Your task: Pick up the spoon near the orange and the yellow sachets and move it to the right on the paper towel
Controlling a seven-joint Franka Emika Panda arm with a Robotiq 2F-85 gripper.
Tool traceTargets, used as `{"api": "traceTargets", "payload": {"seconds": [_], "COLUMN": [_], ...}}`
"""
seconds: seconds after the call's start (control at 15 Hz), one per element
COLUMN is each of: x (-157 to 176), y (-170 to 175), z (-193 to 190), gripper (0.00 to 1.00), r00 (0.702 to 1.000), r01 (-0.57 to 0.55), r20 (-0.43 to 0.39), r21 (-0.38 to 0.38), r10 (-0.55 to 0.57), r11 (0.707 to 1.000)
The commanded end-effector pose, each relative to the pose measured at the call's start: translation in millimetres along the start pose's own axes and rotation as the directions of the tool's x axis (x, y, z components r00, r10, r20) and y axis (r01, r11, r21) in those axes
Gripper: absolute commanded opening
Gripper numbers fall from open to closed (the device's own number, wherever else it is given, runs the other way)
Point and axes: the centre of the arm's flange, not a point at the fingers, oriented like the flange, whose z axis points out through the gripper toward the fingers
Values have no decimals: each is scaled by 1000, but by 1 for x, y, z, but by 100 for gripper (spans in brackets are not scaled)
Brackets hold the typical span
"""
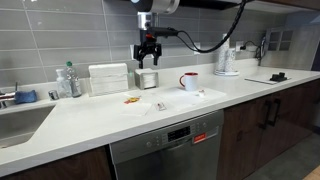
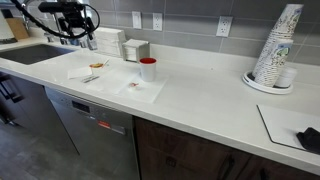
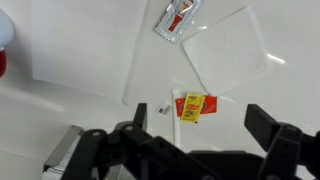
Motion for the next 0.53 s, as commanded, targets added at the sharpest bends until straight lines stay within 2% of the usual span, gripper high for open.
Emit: {"api": "traceTargets", "payload": {"seconds": [0.0, 0.47], "x": [52, 92], "y": [3, -7], "z": [40, 119], "gripper": [100, 100], "r00": [996, 991], "r01": [-47, -8], "r20": [-72, -136], "r21": [29, 48], "r10": [49, 14], "r11": [998, 999]}}
